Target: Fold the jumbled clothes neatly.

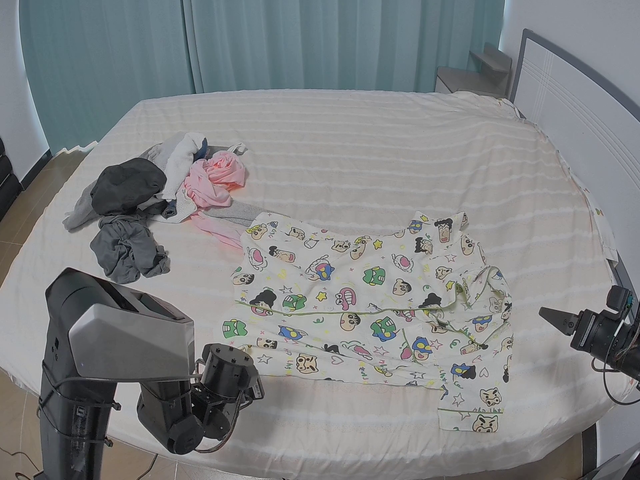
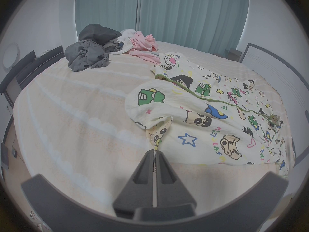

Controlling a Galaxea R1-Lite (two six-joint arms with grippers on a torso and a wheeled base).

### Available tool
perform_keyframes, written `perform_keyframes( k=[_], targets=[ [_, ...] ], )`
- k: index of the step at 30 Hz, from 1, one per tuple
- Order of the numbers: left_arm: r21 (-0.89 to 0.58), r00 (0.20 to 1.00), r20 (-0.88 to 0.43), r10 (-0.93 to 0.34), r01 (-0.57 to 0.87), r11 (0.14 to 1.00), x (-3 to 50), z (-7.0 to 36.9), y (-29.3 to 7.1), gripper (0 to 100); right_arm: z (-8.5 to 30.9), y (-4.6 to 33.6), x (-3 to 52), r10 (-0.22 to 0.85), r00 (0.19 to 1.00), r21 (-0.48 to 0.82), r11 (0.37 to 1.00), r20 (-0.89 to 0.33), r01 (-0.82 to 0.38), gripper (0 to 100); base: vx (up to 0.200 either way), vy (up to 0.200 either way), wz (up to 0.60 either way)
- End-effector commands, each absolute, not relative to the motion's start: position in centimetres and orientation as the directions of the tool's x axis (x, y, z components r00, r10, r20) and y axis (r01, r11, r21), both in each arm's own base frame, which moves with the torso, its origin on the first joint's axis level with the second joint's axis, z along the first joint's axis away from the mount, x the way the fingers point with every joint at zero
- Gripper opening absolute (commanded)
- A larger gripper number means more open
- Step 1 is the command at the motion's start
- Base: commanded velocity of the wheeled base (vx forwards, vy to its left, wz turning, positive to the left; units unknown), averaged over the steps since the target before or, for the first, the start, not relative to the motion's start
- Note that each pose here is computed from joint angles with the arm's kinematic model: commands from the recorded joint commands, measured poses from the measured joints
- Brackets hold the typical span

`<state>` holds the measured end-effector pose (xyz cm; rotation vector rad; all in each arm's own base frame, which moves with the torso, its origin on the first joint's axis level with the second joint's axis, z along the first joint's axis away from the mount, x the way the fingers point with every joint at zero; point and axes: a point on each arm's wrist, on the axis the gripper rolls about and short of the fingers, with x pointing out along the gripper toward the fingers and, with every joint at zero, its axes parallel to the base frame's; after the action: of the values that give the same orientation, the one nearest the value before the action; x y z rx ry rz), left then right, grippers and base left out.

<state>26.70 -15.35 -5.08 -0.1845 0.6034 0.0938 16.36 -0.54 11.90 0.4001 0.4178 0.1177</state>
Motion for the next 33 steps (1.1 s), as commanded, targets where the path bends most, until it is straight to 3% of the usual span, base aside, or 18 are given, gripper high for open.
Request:
perform_keyframes(
  k=[1, 33],
  targets=[
    [-0.142, 0.817, -0.576, 0.036, -0.143, 0.979, 26.2, -4.8, -15.1, 0, 11.9, -0.5, 16.3, 0.193, 0.908, 0.401, 0.915, -0.372, -0.030, 100, 0.000, 0.000, 0.00],
    [-0.089, 0.755, -0.655, 0.039, -0.128, 0.988, 21.4, -3.3, -12.8, 0, 11.8, -0.5, 16.3, 0.193, 0.907, 0.402, 0.915, -0.376, -0.028, 100, 0.000, 0.000, 0.00]
  ],
)
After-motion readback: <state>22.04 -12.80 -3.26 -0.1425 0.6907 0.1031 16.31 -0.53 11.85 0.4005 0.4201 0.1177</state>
